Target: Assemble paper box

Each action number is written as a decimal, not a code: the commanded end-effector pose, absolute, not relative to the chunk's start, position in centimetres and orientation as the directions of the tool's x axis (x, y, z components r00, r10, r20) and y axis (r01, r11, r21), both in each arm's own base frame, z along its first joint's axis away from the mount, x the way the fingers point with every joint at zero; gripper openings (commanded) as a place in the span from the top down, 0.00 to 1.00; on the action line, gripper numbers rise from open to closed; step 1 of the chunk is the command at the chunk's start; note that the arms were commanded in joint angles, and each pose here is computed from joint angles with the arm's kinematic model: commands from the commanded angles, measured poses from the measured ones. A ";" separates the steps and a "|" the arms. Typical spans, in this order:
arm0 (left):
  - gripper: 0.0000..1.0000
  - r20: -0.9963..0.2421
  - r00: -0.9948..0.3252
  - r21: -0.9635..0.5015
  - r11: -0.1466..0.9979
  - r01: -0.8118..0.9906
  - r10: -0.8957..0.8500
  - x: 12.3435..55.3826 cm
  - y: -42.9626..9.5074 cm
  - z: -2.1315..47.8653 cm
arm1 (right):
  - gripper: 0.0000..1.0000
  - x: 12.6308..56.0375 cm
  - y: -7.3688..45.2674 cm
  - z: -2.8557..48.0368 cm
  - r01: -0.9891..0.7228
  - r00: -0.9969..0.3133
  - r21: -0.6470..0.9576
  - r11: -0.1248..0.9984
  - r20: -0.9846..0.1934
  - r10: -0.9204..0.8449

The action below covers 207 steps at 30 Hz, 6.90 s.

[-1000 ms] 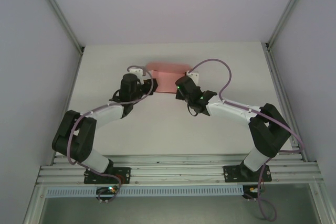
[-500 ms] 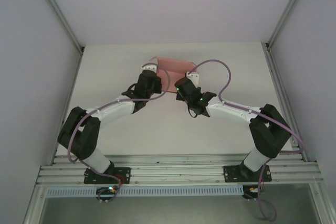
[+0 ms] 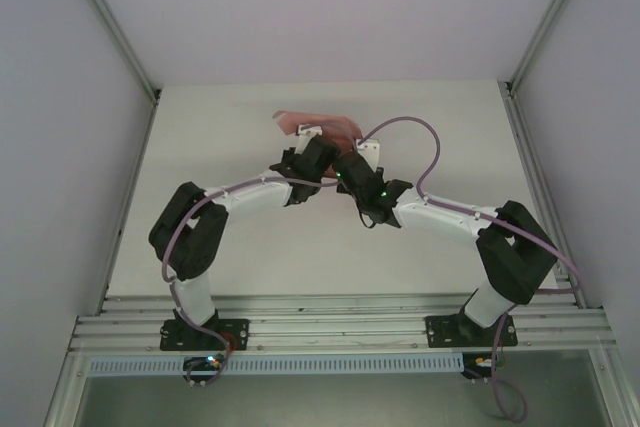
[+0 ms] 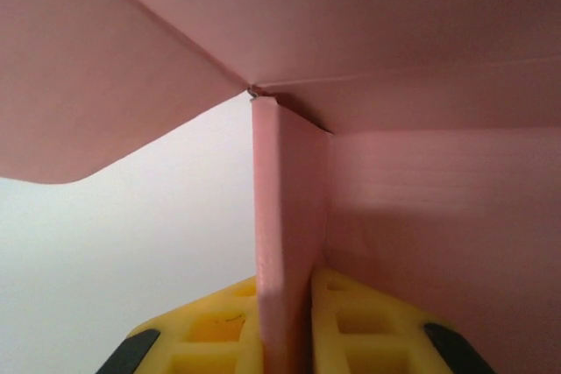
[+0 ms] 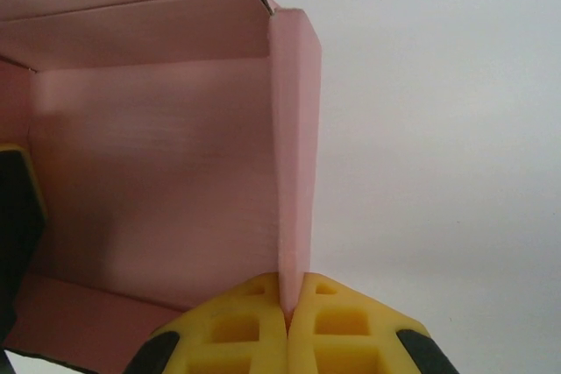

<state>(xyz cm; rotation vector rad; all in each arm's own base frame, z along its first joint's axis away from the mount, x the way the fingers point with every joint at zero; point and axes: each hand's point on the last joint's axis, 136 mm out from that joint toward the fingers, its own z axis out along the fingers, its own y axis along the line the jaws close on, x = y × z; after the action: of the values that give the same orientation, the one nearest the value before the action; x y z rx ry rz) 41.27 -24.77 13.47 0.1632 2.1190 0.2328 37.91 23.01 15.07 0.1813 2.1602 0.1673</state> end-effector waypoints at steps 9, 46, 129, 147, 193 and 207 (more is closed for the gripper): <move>0.93 -0.784 -0.566 0.401 0.903 -0.151 0.254 41.5 -19.1 14.2 | 1.00 37.0 23.2 18.9 0.033 -0.486 0.234 0.972 -0.846 0.220; 0.00 -0.751 -0.658 -0.216 0.924 0.315 0.049 32.4 -23.3 19.3 | 1.00 37.5 22.9 13.4 0.092 -0.659 0.228 0.969 -0.716 0.231; 0.00 -0.690 -0.723 -0.350 0.894 0.280 -0.043 31.8 -17.5 13.9 | 1.00 37.1 21.2 2.7 0.035 -0.816 0.123 0.992 -0.570 0.100; 0.29 -0.722 -0.648 -0.381 0.921 0.080 -0.242 34.1 -19.7 17.0 | 1.00 36.8 21.7 13.9 0.163 -0.524 0.067 0.984 -0.840 0.144; 1.00 -0.862 -0.505 -0.110 0.988 0.107 -0.041 35.7 -25.2 19.4 | 0.67 39.3 21.1 13.0 0.067 -0.582 0.358 0.931 -0.744 0.328; 1.00 -0.854 -0.519 -0.137 0.980 0.142 -0.044 35.5 -26.0 19.4 | 0.78 39.9 22.7 11.8 0.018 -0.595 0.397 0.918 -0.733 0.329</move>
<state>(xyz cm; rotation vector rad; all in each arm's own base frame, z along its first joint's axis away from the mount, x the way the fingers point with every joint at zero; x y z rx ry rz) 35.45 -25.54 17.26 0.0913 2.1394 -0.1689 39.49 22.28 11.43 0.2364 2.1898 0.4159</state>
